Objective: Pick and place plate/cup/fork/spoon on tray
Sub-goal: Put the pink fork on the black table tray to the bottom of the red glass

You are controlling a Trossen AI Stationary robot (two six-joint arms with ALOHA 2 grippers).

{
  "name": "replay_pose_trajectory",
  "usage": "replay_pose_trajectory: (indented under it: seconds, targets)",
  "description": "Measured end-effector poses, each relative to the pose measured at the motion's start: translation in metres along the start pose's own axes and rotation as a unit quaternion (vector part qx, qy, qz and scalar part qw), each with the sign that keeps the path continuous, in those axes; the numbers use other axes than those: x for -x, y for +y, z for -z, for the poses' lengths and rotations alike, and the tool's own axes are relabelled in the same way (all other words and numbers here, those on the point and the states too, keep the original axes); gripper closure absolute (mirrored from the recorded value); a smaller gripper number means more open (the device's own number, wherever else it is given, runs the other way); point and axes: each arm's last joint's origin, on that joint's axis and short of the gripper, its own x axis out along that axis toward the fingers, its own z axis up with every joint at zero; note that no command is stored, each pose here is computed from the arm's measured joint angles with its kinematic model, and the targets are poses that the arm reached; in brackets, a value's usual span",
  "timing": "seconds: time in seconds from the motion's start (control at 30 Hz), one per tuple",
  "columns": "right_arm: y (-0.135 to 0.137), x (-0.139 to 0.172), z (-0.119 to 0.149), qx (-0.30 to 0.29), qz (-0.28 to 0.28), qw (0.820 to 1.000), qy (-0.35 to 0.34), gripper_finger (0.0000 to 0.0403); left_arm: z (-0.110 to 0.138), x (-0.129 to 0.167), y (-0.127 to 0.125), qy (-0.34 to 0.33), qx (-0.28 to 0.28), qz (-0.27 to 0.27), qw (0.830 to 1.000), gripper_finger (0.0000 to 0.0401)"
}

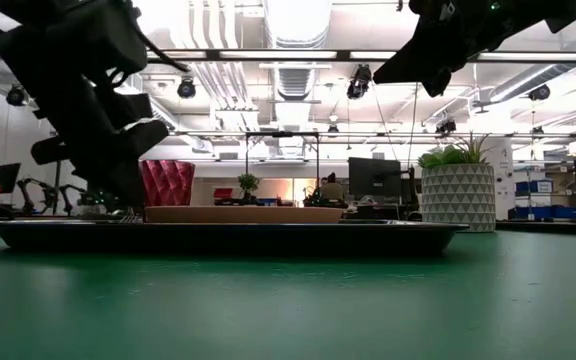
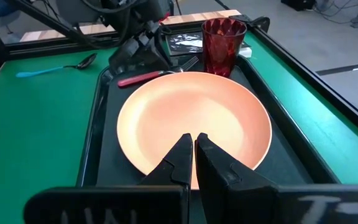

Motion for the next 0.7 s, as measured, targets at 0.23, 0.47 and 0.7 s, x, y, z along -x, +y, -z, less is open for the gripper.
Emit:
replay_pose_trajectory:
  seconds: [0.23, 0.47, 0.7]
  targets:
    - [0.0, 0.0, 0.0, -0.001, 0.0, 1.0, 0.001, 0.0394, 0.005, -0.012, -0.004, 0.003, -0.007, -0.015, 1.0, 0.0354]
    - [0.0, 0.0, 0.0, -0.001, 0.0, 1.0, 0.001, 0.0394, 0.005, -0.024, -0.015, -0.01, -0.008, 0.008, 1.0, 0.0354]
    - [0.0, 0.0, 0.001, 0.0, 0.001, 1.0, 0.005, 0.0394, 0.0, -0.018, -0.013, 0.008, -0.022, 0.021, 1.0, 0.0354]
